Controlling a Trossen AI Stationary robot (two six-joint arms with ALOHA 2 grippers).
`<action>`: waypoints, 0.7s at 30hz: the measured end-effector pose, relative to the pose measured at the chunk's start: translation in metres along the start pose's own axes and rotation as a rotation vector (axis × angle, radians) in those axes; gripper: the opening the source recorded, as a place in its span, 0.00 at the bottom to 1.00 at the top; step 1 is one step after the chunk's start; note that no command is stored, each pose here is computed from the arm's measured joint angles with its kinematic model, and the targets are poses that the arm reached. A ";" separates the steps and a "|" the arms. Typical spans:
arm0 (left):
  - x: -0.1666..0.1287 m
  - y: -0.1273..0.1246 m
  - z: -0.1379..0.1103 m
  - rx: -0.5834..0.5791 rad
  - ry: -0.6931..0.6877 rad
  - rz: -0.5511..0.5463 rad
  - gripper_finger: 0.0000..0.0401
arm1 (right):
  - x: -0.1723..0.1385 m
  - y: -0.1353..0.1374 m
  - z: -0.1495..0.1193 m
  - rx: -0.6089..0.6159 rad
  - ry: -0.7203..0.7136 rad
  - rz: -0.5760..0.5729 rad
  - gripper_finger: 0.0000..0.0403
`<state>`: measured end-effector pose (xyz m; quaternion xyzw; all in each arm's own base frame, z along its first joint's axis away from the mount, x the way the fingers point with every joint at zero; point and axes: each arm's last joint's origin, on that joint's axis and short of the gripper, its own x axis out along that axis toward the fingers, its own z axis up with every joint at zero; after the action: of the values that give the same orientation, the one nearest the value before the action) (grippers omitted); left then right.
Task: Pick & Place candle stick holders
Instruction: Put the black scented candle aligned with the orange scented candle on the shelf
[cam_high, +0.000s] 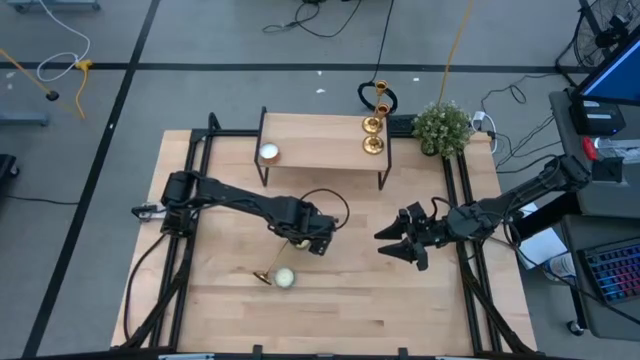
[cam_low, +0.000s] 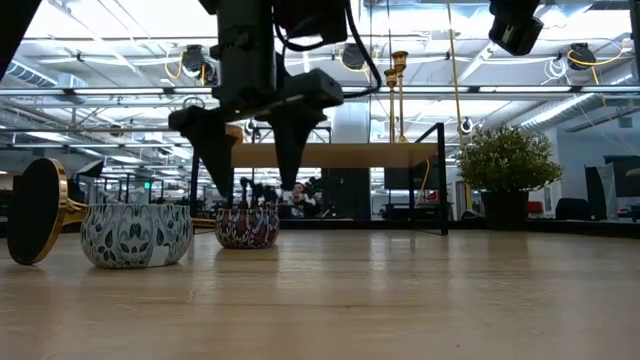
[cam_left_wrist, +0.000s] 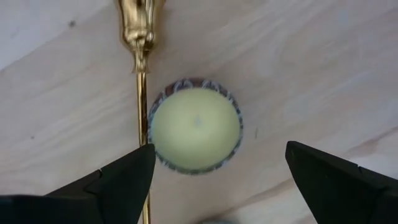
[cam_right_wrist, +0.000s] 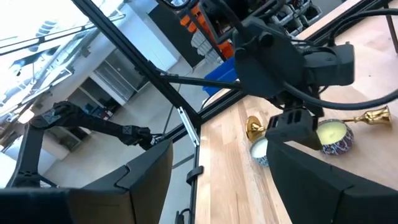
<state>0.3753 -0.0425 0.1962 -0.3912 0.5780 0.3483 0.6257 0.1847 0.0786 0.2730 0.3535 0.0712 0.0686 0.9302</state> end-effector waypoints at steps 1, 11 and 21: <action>0.001 0.000 0.001 0.000 0.006 0.002 0.93 | 0.000 0.000 0.000 0.002 0.003 -0.001 0.64; 0.001 0.001 0.009 0.001 -0.009 -0.016 0.94 | 0.000 0.000 -0.001 0.012 0.006 -0.002 0.64; 0.002 0.001 0.010 0.018 -0.019 -0.021 0.93 | 0.000 0.000 -0.001 0.009 0.006 -0.002 0.64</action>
<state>0.3796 -0.0330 0.1948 -0.3881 0.5711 0.3402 0.6383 0.1847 0.0787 0.2724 0.3575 0.0748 0.0683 0.9284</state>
